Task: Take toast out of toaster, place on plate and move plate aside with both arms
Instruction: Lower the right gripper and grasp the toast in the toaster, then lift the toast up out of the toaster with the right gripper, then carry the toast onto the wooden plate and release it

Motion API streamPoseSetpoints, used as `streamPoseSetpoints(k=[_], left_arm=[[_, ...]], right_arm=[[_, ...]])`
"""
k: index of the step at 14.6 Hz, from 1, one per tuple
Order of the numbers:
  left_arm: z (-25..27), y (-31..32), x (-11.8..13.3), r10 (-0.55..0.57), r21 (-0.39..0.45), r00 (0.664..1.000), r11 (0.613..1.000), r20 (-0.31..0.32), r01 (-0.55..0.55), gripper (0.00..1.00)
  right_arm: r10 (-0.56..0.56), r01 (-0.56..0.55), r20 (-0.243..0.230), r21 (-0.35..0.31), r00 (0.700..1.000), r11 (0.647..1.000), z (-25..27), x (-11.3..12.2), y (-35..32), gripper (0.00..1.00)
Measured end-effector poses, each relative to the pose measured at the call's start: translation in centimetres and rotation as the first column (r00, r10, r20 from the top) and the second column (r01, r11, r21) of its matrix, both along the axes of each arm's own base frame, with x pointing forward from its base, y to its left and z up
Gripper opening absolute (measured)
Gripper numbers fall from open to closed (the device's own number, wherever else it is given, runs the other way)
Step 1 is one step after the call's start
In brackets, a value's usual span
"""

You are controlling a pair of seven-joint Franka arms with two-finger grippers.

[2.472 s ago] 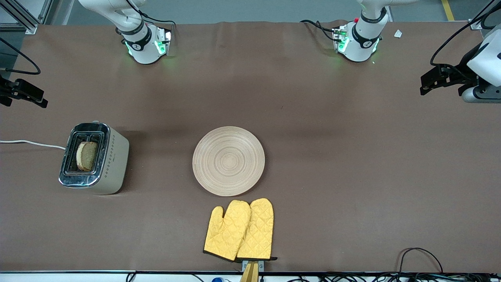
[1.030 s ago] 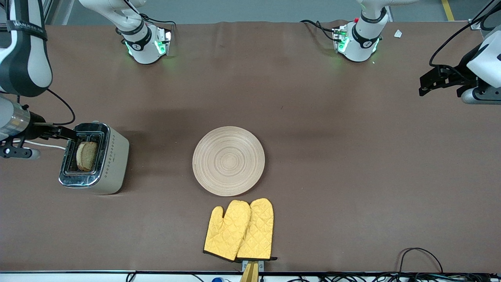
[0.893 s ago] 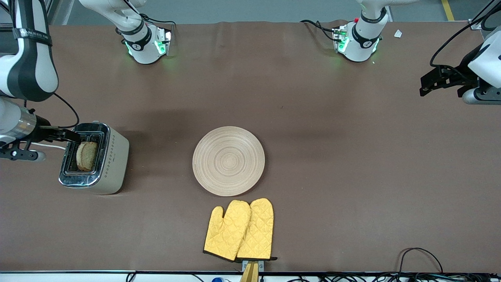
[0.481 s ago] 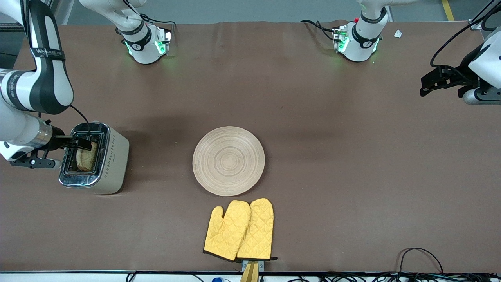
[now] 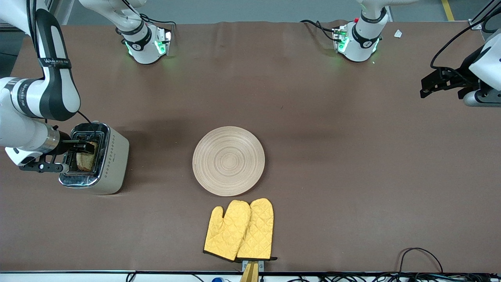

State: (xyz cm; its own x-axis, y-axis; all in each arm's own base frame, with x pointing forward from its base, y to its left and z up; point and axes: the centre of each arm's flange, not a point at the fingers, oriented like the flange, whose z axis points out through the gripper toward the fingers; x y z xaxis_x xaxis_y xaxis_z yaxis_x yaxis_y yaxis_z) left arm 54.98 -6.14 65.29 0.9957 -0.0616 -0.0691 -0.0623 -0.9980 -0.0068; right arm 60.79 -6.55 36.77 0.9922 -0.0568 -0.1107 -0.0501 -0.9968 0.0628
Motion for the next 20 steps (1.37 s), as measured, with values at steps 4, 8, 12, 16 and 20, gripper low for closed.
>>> streamPoseSetpoints(k=[4, 8, 12, 16, 20], left_arm=[[0.0, 0.0, 0.0, 0.0, 0.0, 1.0, 1.0, 0.0, 0.0, 1.0], [0.0, 0.0, 0.0, 0.0, 0.0, 1.0, 1.0, 0.001, 0.0, 1.0], [0.0, 0.0, 0.0, 0.0, 0.0, 1.0, 1.0, 0.001, 0.0, 1.0], [0.1, 0.0, 0.0, 0.0, 0.0, 1.0, 1.0, 0.001, 0.0, 1.0], [0.1, -0.1, 0.0, -0.001, 0.0, 1.0, 1.0, 0.002, 0.001, 1.0]], right_arm=[[0.008, -0.008, 0.003, 0.001, 1.0, 1.0, 0.6, 0.3, 0.5, 0.19], [-0.009, 0.011, -0.032, 0.061, 0.999, 0.998, 7.6, 1.0, 1.7, 0.13], [0.0, 0.007, -0.046, 0.159, 0.999, 0.987, 15.4, 0.5, 5.0, 0.13], [-0.015, 0.028, -0.057, 0.232, 0.998, 0.972, 14.8, 0.8, 12.5, 0.13], [-0.057, 0.093, -0.101, 0.406, 0.993, 0.909, 9.6, 1.3, 17.4, 0.13]])
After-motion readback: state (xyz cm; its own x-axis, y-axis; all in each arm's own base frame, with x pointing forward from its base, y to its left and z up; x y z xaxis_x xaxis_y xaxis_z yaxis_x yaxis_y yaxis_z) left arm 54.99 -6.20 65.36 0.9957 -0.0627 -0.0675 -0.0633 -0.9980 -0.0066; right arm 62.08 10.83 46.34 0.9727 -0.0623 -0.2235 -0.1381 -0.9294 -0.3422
